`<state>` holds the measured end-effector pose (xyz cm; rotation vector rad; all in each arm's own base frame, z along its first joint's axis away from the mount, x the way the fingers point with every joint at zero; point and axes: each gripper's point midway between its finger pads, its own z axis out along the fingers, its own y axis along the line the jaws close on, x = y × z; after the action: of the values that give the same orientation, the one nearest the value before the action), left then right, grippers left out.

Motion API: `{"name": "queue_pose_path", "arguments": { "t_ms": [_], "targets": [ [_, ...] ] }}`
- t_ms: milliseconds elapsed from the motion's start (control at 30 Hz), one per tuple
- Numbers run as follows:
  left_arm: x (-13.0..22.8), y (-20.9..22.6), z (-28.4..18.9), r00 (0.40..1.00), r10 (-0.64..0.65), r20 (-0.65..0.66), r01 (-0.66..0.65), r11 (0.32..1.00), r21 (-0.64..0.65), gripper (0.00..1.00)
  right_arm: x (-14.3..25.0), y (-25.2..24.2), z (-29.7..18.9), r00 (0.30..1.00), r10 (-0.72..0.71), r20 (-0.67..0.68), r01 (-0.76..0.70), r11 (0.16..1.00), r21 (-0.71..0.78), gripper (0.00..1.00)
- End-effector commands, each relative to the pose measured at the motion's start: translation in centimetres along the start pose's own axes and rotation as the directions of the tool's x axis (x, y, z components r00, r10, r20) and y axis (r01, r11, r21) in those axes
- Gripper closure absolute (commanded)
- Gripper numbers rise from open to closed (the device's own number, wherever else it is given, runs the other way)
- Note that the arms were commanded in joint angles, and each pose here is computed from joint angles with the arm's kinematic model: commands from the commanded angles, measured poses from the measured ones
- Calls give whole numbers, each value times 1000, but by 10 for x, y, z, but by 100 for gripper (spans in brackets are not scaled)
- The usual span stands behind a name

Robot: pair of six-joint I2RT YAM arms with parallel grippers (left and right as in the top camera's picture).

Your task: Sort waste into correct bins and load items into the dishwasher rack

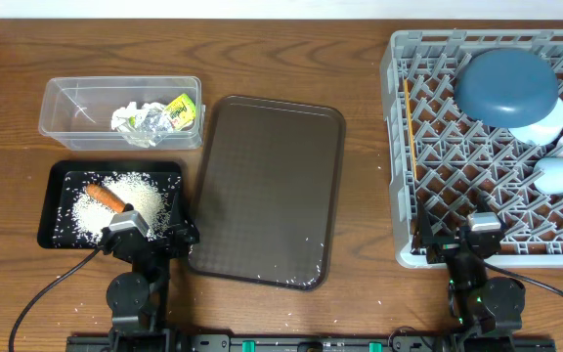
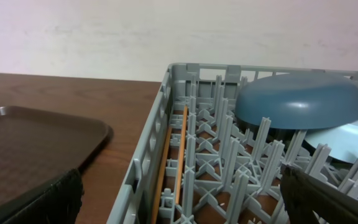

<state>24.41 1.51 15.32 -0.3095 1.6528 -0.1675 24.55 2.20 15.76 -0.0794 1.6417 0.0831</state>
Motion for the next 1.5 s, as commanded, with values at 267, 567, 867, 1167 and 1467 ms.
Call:
{"name": "queue_pose_path", "arguments": {
  "t_ms": [267,567,867,1167,1467],
  "targets": [
    [15,11,1,999,17,-39,-19,999,-44,3,0,-3,0,1000,-17,1,17,1000,16,1],
    [15,11,1,999,17,-39,-19,999,-44,3,1,-8,-1,1000,-19,-4,19,999,46,1],
    [15,11,1,999,17,-39,-19,999,-44,3,1,-5,0,1000,-19,-2,19,999,31,1],
    [15,11,1,999,17,-39,-19,999,-44,3,1,-5,0,1000,-19,-2,19,999,31,1],
    [15,11,1,999,17,-39,-19,999,-44,3,1,-5,0,1000,-19,-2,19,999,31,1]
  ]
}}
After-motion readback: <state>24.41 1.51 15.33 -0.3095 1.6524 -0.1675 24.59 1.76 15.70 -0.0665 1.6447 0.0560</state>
